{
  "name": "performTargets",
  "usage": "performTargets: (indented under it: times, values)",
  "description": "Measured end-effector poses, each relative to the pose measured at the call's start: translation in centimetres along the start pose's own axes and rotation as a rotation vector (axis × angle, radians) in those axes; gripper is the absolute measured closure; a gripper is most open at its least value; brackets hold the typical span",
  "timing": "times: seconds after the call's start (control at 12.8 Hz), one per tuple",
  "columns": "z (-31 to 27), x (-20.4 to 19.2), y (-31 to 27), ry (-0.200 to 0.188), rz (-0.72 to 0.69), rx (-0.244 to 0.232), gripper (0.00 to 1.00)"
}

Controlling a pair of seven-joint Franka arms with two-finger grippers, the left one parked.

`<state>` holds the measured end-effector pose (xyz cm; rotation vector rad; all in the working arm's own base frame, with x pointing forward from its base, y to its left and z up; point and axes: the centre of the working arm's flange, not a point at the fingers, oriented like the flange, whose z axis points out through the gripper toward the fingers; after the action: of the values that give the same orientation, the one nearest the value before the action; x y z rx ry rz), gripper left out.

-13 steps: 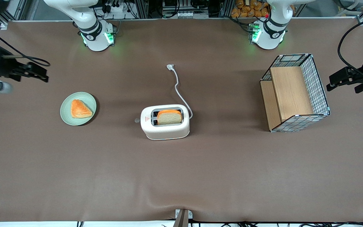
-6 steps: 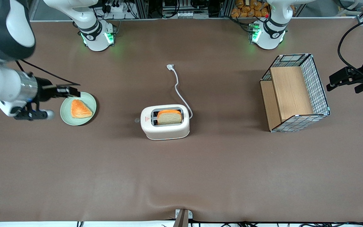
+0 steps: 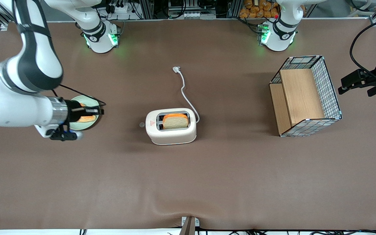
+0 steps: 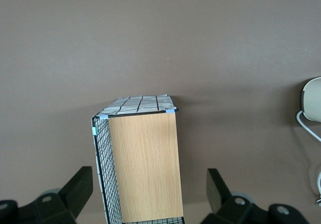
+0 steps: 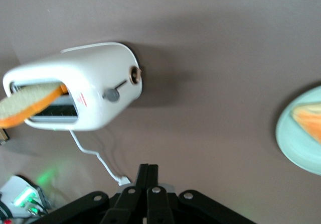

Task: Press toaster button with right arm
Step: 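Swing the right gripper over the plate toward the toaster's lever side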

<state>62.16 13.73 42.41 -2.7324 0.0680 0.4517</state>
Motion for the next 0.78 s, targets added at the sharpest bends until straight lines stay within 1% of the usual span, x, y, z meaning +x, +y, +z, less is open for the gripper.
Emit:
performTargets:
  times: [0.31, 0.55, 0.78]
  values:
    - [6.3, 1.2, -1.7, 0.055, 0.007, 0.033, 0.99]
    - [9.1, 1.0, -2.9, 0.060, 0.016, 0.067, 0.99]
    - [9.8, 1.6, -2.6, 0.079, 0.030, 0.076, 0.99]
